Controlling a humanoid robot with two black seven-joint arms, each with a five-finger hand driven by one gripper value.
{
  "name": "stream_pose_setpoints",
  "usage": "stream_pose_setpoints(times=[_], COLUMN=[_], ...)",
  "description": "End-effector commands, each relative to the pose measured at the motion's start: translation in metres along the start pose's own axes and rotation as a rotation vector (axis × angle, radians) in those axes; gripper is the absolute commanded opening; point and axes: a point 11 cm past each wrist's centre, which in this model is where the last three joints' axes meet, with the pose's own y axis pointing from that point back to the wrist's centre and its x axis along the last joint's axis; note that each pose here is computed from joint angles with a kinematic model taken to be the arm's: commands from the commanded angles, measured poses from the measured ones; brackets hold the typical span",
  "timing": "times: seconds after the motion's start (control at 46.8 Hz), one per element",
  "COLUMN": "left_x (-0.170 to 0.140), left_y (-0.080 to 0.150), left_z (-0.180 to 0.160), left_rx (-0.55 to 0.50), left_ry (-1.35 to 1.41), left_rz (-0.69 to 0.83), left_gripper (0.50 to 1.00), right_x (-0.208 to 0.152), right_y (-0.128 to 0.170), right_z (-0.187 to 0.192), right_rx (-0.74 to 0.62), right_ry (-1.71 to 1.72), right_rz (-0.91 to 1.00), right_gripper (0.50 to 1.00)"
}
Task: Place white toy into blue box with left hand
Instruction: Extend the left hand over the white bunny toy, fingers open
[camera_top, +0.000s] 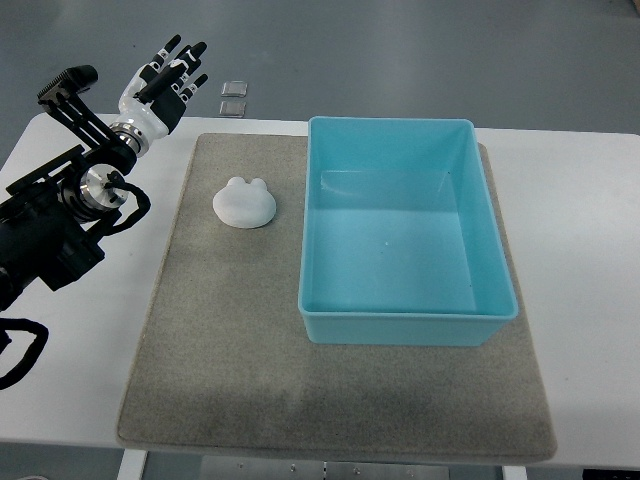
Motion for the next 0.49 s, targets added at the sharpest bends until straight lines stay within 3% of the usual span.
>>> stream_pose_setpoints(times=[0.0, 0.47], left_x=[-0.003, -0.024], left_y=[-0.002, -0.001], left_z=[0.005, 0.005], left_rx=[0.010, 0.099], left_ry=[-0.063, -0.452], left_rz=[-0.019, -0.180], left_gripper=[0.990, 0.990], right_x=[0.000, 0.000], right_y=[0.000, 0.000], right_z=[0.000, 0.000], right_rx=[0.000, 0.000], right_ry=[0.000, 0.000], right_rz=[0.000, 0.000], right_gripper=[0.936, 0.936])
